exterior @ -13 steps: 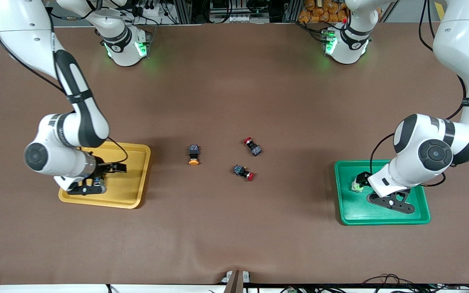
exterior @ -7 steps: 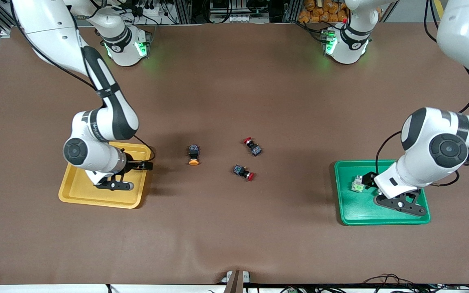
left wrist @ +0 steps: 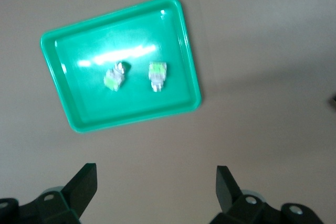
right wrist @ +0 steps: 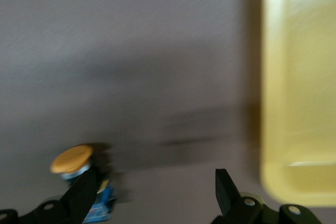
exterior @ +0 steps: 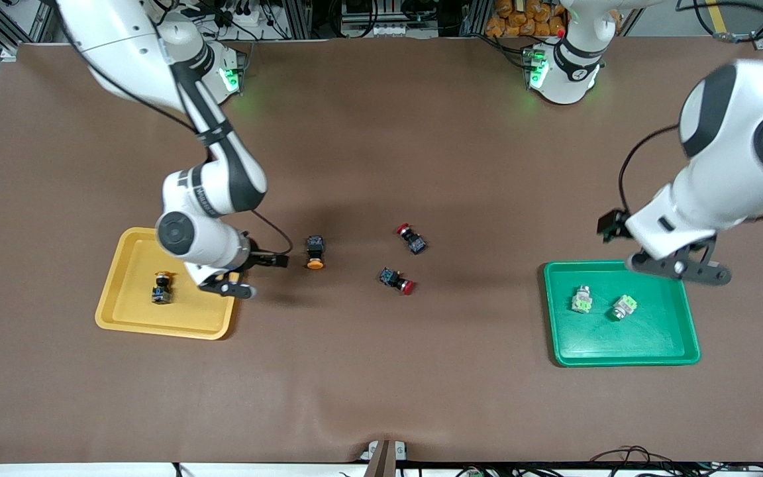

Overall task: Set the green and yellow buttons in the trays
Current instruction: 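Raise the left gripper to rest while the right gripper reaches the yellow button, then close the right gripper on the second yellow-capped button and lift it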

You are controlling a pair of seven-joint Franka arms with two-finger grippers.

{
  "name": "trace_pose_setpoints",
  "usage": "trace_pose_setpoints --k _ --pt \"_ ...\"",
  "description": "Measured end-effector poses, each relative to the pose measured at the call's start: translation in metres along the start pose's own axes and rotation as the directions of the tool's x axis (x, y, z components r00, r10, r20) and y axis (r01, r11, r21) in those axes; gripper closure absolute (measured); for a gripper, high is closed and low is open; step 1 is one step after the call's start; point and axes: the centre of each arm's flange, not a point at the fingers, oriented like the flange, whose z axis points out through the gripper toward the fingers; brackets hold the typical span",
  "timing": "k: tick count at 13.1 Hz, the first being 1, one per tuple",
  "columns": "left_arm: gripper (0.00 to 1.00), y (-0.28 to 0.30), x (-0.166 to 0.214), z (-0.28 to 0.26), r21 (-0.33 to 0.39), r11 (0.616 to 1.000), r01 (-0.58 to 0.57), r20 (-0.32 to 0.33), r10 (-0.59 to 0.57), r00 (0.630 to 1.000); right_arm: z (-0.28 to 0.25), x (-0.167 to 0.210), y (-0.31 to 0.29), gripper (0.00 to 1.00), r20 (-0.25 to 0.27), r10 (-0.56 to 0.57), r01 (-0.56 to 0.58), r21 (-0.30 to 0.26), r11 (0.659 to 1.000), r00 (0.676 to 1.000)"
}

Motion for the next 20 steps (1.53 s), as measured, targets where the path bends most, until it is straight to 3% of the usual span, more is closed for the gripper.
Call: trace_pose_setpoints --k 6,10,14,18,20 --pt "0.0 -0.008 -0.079 -0.053 0.02 0.998 0.054 -0.062 -0.052 0.997 0.018 -0.063 -0.084 0.0 -0.049 0.082 -0.081 0.018 0.997 0.995" --pt "0.0 -0.038 -0.075 -0.06 0.0 0.994 0.105 -0.103 -0.105 0.989 0.04 -0.067 -0.091 0.0 -0.076 0.07 -0.068 0.028 0.997 0.995" --pt "0.0 -0.047 -0.06 -0.052 -0.054 0.978 0.2 -0.096 -0.204 0.974 0.045 -0.063 -0.086 0.0 -0.08 0.05 -0.049 0.02 0.999 0.996" --pt "0.0 -0.094 -0.07 -0.091 -0.045 0.975 0.216 -0.17 -0.221 0.96 0.047 -0.054 -0.076 0.0 -0.085 -0.033 0.034 0.005 0.999 0.996" --pt "0.0 -0.108 -0.081 -0.1 -0.045 0.973 0.227 -0.158 -0.231 0.96 0.049 -0.054 -0.076 0.0 -0.092 -0.069 0.068 -0.014 0.998 0.993"
